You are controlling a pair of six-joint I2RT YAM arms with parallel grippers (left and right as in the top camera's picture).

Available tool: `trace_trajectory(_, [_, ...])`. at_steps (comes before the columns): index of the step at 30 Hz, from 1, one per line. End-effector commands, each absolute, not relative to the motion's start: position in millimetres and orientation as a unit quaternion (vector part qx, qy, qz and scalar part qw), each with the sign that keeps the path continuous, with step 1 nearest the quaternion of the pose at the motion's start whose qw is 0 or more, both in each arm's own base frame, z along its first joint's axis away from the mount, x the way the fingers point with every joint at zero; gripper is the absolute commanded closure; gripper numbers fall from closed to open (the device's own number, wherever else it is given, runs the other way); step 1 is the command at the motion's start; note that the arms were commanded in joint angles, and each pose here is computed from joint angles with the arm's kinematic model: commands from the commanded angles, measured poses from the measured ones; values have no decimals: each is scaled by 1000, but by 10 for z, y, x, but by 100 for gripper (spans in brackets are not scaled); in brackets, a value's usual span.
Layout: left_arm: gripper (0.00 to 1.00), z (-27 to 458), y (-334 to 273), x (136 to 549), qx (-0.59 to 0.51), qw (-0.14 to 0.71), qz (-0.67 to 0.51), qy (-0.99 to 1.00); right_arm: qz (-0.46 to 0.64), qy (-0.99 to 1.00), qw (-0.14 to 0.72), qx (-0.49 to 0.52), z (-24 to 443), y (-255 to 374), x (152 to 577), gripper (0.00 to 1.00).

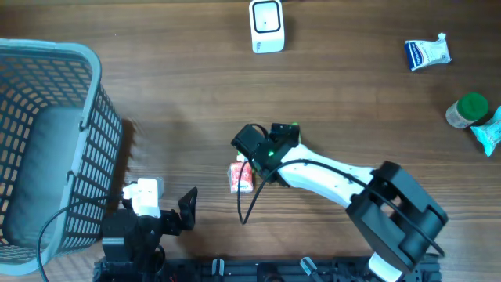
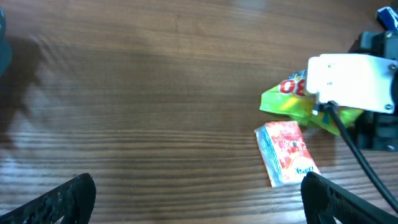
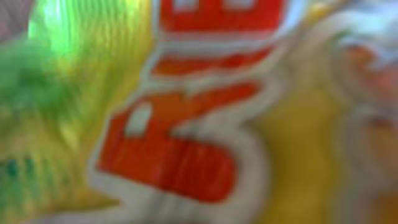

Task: Scan the item barcode
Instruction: 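Lift Haribo bag with right gripper, then hold Haribo bag in front of the white scanner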

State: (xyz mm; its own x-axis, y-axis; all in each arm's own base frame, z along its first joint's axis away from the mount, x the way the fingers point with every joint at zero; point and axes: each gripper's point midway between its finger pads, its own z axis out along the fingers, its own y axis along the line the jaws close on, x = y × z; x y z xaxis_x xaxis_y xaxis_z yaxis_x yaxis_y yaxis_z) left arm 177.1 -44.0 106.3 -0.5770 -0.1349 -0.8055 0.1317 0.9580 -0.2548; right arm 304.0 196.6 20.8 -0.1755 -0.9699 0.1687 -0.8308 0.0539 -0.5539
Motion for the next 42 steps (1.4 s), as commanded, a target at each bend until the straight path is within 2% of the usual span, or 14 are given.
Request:
trace_trajectory(1, [0, 1081, -462, 1768, 11, 464, -147, 873, -280, 714, 130, -629, 129, 2020, 3074, 69])
trace_trajectory(2, [0, 1081, -462, 1768, 11, 464, -147, 873, -268, 753, 155, -581, 132, 2067, 3066, 91])
trace_trajectory(3, [0, 1082, -462, 1769, 11, 464, -147, 873, -245, 789, 166, -538, 110, 2094, 3030, 95])
trace_trajectory(7, [0, 1082, -462, 1769, 11, 464, -147, 873, -76, 870, 171, -456, 326, 2550, 2826, 96])
trace_trajectory(14, [0, 1081, -462, 1769, 11, 464, -147, 873, 168, 910, 337, -172, 2129, 2968, 2955, 96])
trace_trajectory(16, [0, 1082, -462, 1769, 11, 464, -147, 873, 252, 918, 305, 13, 2382, 2861, 2832, 96])
trace_trajectory(18, [0, 1082, -462, 1769, 11, 464, -147, 873, 324, 913, 226, 105, 2486, 2901, 2578, 95])
trace_trajectory(23, [0, 1082, -462, 1769, 11, 464, -147, 873, 467, 881, -48, 59, 2746, 3353, 1669, 93])
trace_trajectory(27, [0, 1082, -462, 1769, 11, 464, -147, 873, 573, 808, -47, -129, 3230, 3562, 1393, 96])
trace_trajectory(32, [0, 1081, -462, 1769, 11, 464, -147, 873, 587, 785, -16, -197, 3293, 3563, 1352, 96])
trace_trajectory(35, [0, 1082, -462, 1769, 11, 464, -147, 873, 561, 772, 91, -285, 3206, 3562, 1480, 96])
trace_trajectory(37, [0, 1082, -462, 1769, 11, 464, -147, 873, 420, 834, 240, -266, 2858, 3387, 2075, 96])
trace_trajectory(39, [0, 1081, -462, 1768, 11, 464, -147, 873, 157, 889, 419, -97, 2671, 2620, 3029, 96])
trace_trajectory(42, [0, 1082, -462, 1769, 11, 464, -147, 873, 64, 866, 475, -142, 2566, 2596, 3508, 96])
